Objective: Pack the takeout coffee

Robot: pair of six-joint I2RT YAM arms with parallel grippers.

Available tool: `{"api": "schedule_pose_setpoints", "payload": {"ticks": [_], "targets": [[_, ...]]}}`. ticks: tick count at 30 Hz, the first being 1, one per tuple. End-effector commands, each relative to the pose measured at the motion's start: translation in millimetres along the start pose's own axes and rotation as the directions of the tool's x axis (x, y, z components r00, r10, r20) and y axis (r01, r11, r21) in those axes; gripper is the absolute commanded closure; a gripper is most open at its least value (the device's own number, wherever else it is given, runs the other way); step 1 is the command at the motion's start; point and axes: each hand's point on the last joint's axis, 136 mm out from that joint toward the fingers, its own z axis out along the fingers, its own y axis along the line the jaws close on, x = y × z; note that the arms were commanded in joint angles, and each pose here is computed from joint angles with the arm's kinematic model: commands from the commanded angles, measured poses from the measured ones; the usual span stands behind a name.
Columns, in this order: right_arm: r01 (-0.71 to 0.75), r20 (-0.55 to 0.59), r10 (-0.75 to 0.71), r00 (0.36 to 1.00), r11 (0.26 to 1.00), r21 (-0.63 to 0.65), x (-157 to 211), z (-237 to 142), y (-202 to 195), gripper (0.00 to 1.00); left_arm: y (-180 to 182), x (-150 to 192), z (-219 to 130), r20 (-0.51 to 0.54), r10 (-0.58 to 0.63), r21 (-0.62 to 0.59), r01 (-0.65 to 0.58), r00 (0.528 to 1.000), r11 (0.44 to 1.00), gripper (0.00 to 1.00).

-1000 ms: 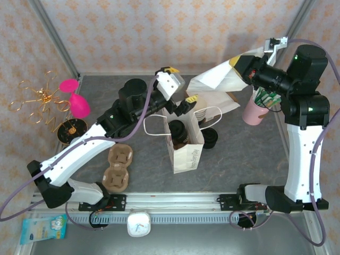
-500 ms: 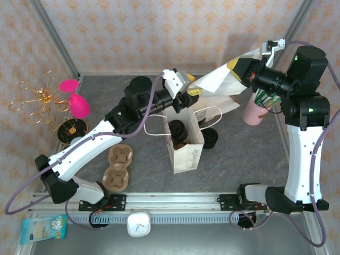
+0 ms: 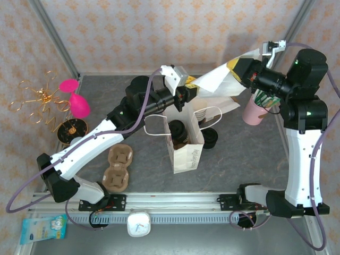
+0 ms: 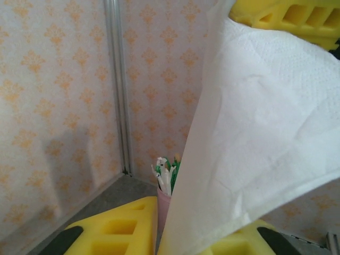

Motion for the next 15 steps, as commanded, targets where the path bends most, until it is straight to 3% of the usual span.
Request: {"api": "schedule_pose_setpoints", "payload": {"ticks": [1, 4, 8, 15], "targets": [[0.066, 0.034, -0.063, 0.997, 0.994, -0.093, -5.8, -4.7, 29.7, 1.00, 1.9, -13.8, -0.5, 0.050, -0.125, 0.004, 0.125, 0.991, 0.992, 0.86], [0.076, 0.067, -0.069, 0.995, 0.993, -0.095, -11.8, -5.6, 32.4, 1.00, 14.8, -18.8, -7.4, 0.081, -0.242, -0.071, 0.247, 0.967, 0.966, 0.91], [0.035, 0.069, -0.027, 0.997, 0.993, -0.111, -13.4, 2.2, 21.0, 1.00, 35.0, -20.0, -19.6, 0.144, -0.394, -0.177, 0.415, 0.908, 0.892, 0.99], [0.010, 0.097, 0.007, 0.995, 0.984, -0.176, -11.1, 10.8, 22.4, 1.00, 31.0, -32.9, -35.9, 0.248, -0.617, -0.085, 0.651, 0.747, 0.754, 1.00]]}}
